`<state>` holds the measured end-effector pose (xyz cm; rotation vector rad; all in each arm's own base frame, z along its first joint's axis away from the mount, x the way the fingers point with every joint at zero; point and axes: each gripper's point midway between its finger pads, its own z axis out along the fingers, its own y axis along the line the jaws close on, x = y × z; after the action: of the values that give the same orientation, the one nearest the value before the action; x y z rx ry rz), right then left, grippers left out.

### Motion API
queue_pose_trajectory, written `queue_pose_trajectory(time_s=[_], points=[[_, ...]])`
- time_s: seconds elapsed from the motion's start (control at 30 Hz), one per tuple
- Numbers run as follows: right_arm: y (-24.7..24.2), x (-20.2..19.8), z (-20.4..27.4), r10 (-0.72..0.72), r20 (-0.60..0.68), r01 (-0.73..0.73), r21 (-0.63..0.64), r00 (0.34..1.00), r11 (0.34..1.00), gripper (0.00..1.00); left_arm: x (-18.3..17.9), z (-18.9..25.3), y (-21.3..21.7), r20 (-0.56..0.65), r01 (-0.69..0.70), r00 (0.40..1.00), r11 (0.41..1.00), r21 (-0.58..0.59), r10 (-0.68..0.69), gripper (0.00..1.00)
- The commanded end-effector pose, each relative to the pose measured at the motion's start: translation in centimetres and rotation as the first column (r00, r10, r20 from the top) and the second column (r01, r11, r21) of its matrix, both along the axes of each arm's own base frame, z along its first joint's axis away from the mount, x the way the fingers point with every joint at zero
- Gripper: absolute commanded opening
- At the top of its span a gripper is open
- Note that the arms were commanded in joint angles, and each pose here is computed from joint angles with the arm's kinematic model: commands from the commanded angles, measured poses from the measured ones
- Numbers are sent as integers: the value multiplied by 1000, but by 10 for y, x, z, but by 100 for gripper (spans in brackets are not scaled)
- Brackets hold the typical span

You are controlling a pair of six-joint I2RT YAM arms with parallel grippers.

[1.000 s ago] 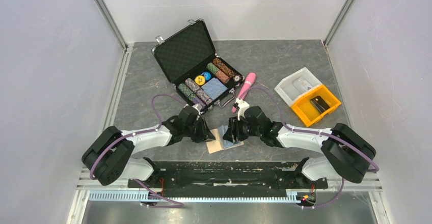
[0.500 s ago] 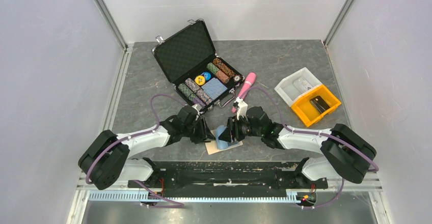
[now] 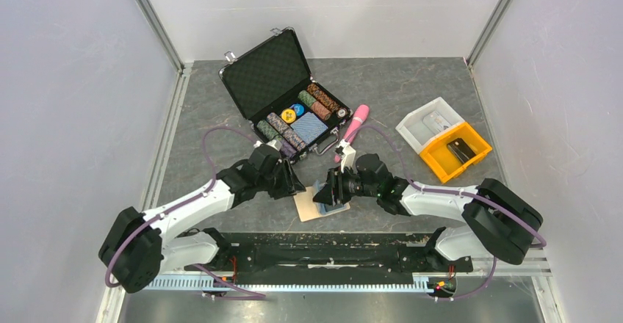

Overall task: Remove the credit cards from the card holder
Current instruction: Remove the credit card from the card holder.

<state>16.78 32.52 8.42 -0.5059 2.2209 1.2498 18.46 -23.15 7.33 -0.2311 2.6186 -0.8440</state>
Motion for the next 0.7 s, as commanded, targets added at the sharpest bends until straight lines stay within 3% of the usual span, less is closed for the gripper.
queue_pose_trajectory(time_s=[0.0,0.3,0.5,0.67], points=[[15,-2,21,41,47,-45,73,998,996,50,13,19,15,65,-44,997,998,37,42,46],[31,-11,4,84,19,-85,48,996,995,43,15,38,-4,89,-6,996,995,-96,15,45],[33,-13,-9,91,9,-91,15,996,996,39,13,44,-26,98,83,993,978,-194,-65,40],[30,-12,-16,78,6,-78,-13,997,997,39,9,23,-30,62,112,993,976,-185,-102,36]])
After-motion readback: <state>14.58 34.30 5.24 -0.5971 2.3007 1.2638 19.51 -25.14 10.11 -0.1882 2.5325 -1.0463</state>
